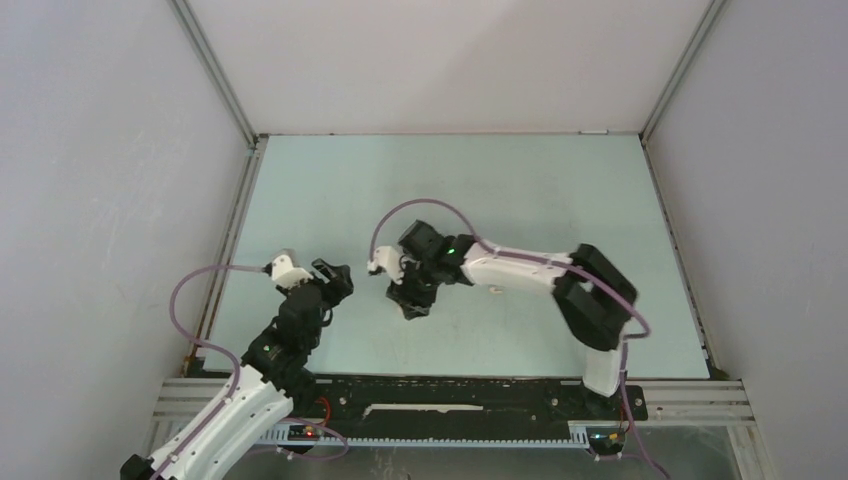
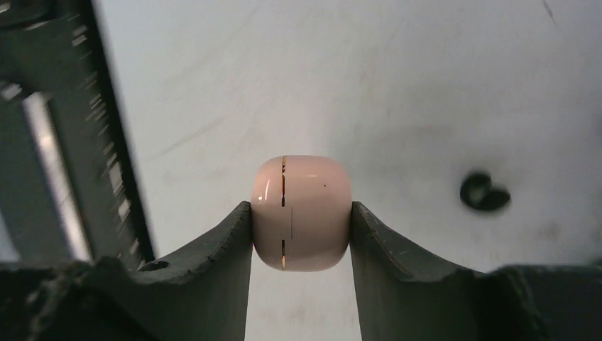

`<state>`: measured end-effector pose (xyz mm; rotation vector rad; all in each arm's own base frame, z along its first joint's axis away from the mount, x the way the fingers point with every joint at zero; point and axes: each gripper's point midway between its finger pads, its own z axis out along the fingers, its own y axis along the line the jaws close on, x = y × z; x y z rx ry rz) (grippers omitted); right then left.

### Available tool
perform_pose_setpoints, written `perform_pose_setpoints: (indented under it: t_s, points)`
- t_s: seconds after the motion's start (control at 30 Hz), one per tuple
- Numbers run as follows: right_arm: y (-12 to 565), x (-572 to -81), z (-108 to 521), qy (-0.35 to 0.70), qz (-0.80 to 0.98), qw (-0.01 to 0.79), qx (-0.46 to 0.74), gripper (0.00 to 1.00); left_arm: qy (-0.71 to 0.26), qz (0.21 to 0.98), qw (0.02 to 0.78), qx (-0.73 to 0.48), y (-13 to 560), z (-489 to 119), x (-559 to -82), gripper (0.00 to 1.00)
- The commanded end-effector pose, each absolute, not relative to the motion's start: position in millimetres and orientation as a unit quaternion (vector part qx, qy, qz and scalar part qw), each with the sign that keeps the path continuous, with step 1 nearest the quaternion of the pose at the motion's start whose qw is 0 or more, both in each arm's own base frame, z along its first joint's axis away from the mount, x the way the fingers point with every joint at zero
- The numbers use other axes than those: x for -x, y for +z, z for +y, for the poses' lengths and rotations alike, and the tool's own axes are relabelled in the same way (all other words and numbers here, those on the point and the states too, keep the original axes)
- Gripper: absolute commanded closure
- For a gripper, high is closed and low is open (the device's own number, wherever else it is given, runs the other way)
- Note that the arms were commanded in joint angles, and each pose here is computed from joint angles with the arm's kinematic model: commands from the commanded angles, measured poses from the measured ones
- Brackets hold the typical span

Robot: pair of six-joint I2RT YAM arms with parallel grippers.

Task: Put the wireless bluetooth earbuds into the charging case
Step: Pick up the charging case from the center of the board, then pass from the right arm to the left

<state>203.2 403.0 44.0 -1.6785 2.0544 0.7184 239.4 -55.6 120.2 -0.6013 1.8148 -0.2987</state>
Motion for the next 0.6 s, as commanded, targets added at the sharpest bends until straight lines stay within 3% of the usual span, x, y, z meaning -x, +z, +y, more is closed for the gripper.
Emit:
perform_pose_setpoints:
  t_s: [0.0,0.13,0.23,0.4,0.57]
  points:
    - [125,-177,353,0.353,0.681,0.183,0.615,0.75,-0.271,0.72,0.625,0.131,174,-116,-256,0.3]
    - [143,-156,300,0.432,0.679,0.108,0.583,0.72,-0.426,0.663,0.615,-0.009,208,-184,-236,0.39]
    - [152,-143,280,0.495,0.675,0.07,0.543,0.75,-0.476,0.627,0.609,-0.095,223,-218,-216,0.46]
    - [165,-130,272,0.587,0.646,0.033,0.487,0.78,-0.463,0.584,0.621,-0.242,227,-262,-177,0.47]
    - [165,-122,265,0.609,0.639,0.005,0.47,0.78,-0.425,0.567,0.59,-0.387,194,-297,-141,0.4]
